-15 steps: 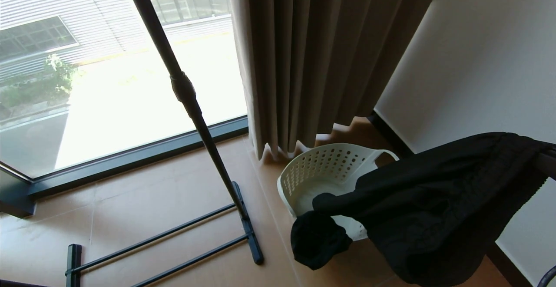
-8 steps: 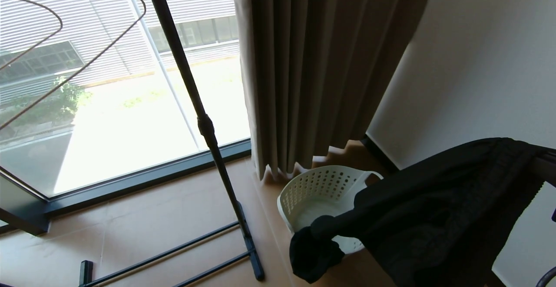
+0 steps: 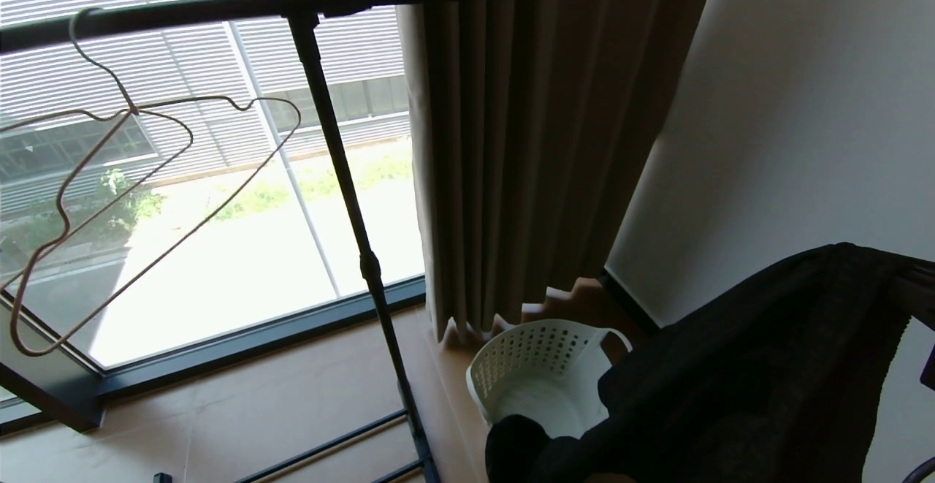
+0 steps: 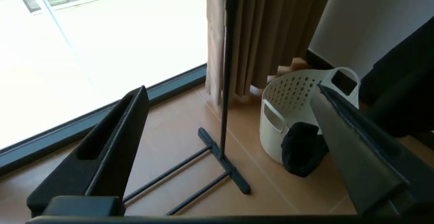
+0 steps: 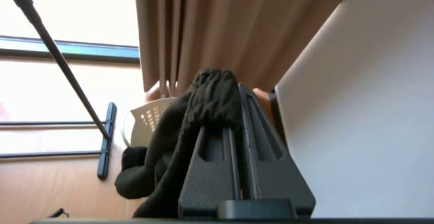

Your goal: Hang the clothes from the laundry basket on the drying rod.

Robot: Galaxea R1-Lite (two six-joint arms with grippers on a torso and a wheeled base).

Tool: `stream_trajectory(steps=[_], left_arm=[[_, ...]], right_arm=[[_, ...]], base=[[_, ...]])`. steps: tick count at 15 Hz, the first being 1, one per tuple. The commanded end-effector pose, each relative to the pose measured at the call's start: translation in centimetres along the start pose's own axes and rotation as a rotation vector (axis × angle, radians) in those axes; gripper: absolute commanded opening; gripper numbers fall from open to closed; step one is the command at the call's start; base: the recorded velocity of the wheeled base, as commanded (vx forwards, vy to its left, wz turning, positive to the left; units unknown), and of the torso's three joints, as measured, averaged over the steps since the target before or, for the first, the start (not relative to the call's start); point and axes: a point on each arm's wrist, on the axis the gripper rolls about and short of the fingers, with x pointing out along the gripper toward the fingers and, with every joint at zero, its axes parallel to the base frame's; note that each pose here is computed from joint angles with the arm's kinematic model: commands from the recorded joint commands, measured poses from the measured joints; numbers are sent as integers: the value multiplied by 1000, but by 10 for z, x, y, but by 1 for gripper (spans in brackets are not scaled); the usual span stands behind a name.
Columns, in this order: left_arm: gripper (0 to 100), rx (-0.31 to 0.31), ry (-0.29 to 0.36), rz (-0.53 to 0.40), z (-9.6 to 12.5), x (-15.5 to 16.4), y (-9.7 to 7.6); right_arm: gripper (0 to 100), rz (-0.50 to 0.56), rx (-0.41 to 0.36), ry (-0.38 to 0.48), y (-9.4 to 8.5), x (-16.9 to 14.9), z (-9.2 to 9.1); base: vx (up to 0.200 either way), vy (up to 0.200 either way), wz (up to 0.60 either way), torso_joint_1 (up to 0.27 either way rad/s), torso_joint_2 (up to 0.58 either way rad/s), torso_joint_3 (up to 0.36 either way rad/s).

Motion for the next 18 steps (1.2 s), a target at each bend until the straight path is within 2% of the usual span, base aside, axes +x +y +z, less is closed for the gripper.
stream_trajectory(steps=[1, 9, 18], left_arm=[[100, 0, 2, 0, 0, 0, 0], [100, 0, 2, 0, 0, 0, 0], [100, 10, 2, -3, 0, 0, 0]], right_arm=[[0, 2, -12, 9, 1, 0, -2], [0, 3, -24, 14, 1, 1, -5], [0, 4, -28, 19, 1, 1, -6]], base=[[0, 0, 0, 212, -569, -144], [0, 0, 0, 39, -91, 131], [0, 0, 0, 0, 0, 0]])
